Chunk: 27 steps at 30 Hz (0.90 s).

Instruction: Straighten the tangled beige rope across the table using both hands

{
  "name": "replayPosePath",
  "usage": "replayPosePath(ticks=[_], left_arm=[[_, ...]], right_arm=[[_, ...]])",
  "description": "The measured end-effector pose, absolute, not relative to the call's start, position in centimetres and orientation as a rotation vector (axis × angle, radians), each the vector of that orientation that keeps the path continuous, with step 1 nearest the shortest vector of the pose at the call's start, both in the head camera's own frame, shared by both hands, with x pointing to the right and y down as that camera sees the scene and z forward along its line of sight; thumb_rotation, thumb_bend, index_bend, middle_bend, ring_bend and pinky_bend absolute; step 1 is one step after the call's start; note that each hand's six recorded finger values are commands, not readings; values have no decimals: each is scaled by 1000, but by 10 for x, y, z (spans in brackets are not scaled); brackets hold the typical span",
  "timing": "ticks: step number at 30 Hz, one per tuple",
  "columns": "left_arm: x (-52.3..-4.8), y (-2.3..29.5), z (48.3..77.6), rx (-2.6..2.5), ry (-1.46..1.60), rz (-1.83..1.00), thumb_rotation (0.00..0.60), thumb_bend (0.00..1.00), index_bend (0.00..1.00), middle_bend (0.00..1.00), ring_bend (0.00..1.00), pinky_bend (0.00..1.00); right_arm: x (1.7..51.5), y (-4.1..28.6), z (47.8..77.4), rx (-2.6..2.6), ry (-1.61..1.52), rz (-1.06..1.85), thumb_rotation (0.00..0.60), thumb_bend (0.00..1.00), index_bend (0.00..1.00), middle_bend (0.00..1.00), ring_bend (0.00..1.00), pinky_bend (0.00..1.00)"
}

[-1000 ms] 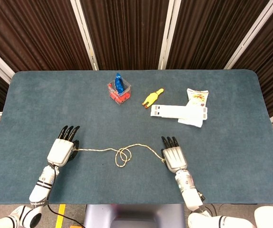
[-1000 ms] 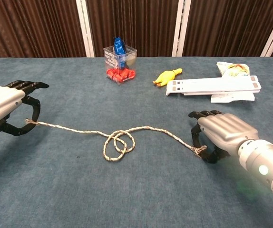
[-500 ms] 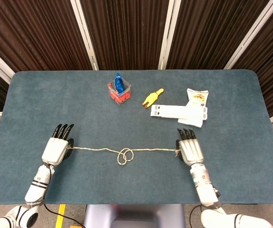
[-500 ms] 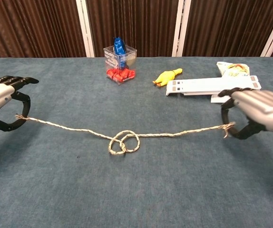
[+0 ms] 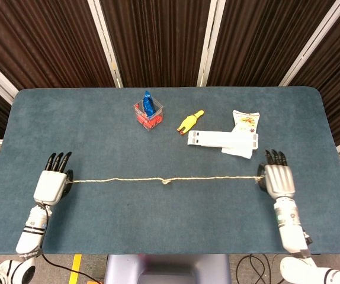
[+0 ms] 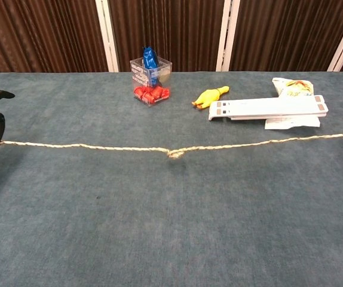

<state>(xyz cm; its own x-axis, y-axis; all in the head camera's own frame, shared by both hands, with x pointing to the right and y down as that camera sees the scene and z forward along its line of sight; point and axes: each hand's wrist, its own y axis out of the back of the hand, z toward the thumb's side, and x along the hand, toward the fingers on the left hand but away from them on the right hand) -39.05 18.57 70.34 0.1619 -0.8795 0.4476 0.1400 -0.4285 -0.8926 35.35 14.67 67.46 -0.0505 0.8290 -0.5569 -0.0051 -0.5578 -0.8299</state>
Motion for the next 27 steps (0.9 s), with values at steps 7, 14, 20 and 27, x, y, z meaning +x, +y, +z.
replayPosePath(ticks=[7, 14, 20, 27], left_arm=[[-403, 185, 703, -1513, 738, -1460, 600, 429, 609, 47, 0, 30], [-409, 184, 709, -1511, 730, -1487, 600, 429, 609, 47, 0, 31], [-417, 184, 713, -1500, 724, -1516, 600, 430, 609, 48, 0, 32], [-423, 189, 721, -1504, 695, -1542, 600, 429, 602, 48, 0, 32]], right_arm=[[390, 141, 670, -1550, -953, 1734, 600, 521, 818, 191, 0, 0], [415, 139, 669, -1512, -965, 1784, 600, 521, 818, 190, 0, 0], [431, 142, 673, -1487, -963, 1822, 600, 520, 819, 190, 0, 0], [442, 148, 680, -1484, -955, 1856, 600, 521, 819, 190, 0, 0]])
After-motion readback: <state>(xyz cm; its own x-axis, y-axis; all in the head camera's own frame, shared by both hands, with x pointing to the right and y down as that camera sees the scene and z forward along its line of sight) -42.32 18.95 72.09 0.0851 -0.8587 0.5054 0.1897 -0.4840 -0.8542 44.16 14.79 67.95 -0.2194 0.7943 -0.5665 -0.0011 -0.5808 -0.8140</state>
